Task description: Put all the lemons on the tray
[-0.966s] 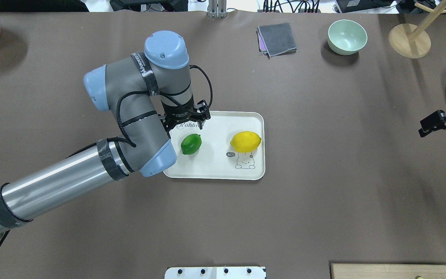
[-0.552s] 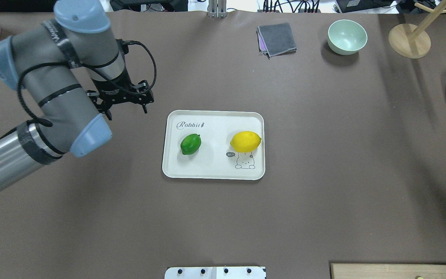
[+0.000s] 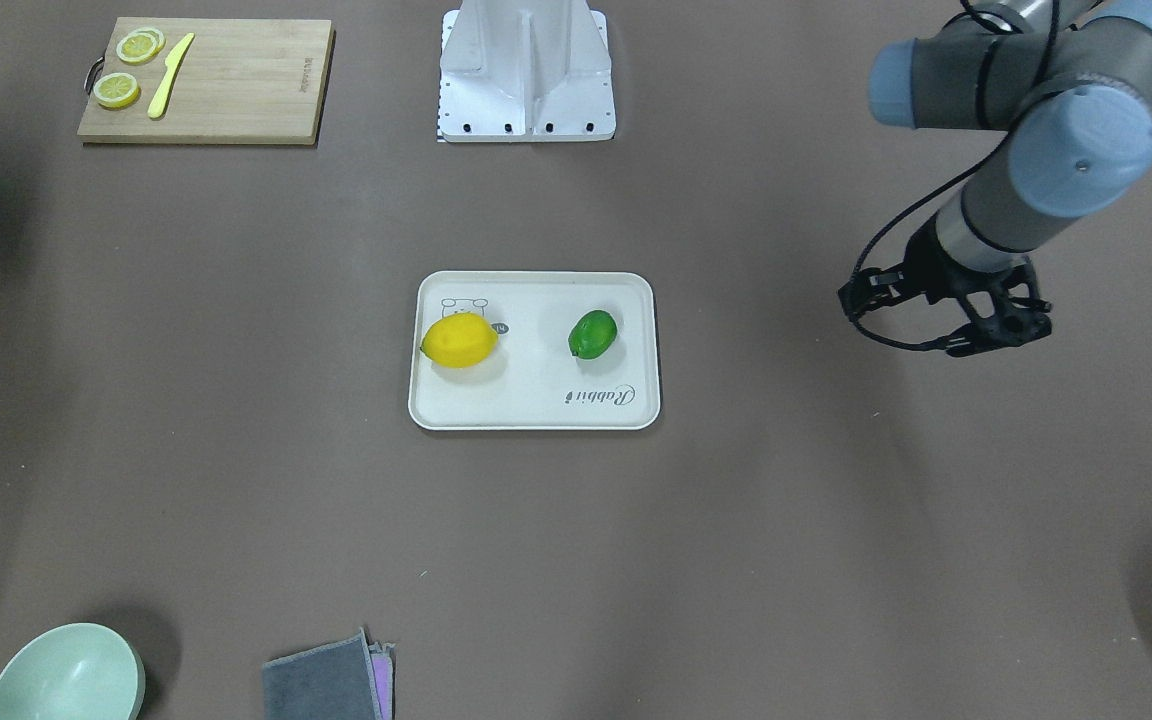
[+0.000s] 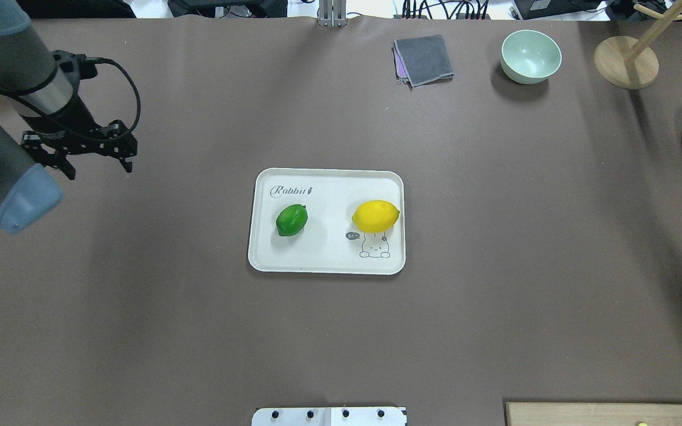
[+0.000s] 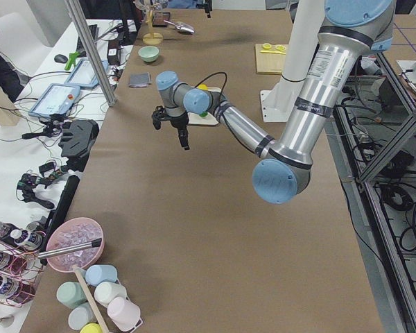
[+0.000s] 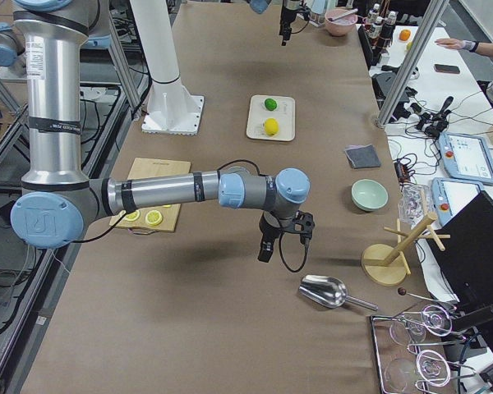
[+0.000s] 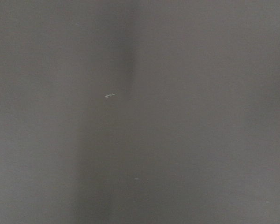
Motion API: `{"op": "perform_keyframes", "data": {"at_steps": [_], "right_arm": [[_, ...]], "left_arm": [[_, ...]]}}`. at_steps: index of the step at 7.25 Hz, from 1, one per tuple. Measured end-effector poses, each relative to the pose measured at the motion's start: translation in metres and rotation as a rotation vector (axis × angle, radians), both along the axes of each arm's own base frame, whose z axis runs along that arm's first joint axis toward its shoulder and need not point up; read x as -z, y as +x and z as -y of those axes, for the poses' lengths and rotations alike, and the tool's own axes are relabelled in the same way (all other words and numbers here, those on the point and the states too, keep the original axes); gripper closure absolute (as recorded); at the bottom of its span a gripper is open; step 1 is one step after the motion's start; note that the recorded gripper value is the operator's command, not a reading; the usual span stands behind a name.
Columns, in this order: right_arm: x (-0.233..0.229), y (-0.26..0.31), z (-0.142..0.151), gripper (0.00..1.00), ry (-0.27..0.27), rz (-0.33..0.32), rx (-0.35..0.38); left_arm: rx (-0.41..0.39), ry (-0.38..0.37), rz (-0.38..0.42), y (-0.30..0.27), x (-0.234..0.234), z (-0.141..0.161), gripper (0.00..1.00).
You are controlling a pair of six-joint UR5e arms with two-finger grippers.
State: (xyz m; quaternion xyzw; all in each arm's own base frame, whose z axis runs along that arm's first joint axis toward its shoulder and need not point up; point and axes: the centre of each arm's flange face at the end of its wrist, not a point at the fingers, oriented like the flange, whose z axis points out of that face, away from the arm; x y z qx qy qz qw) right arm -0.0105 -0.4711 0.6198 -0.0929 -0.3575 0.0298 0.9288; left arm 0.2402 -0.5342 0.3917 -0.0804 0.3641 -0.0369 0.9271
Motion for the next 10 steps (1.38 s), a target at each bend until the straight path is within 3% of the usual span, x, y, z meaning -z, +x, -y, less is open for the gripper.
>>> {"op": "perform_keyframes", "data": {"at_steps": [3,7,10], "right_arm": [[-0.025,0.038,-0.003,0.01,0.031,-0.029,0.004],[-0.059,0.06,-0.047,0.02,-0.006,-0.016,0.012],[-0.063,0.062,-0.058,0.02,-0.013,-0.015,0.016]], "left_arm": [[-0.054,0.043,-0.001,-0.083,-0.069,-0.02,0.02],[-0.101,0.075,-0.041,-0.155,-0.132,-0.049,0.02],[-0.109,0.1,-0.057,-0.225,-0.182,-0.09,0.02]]}}
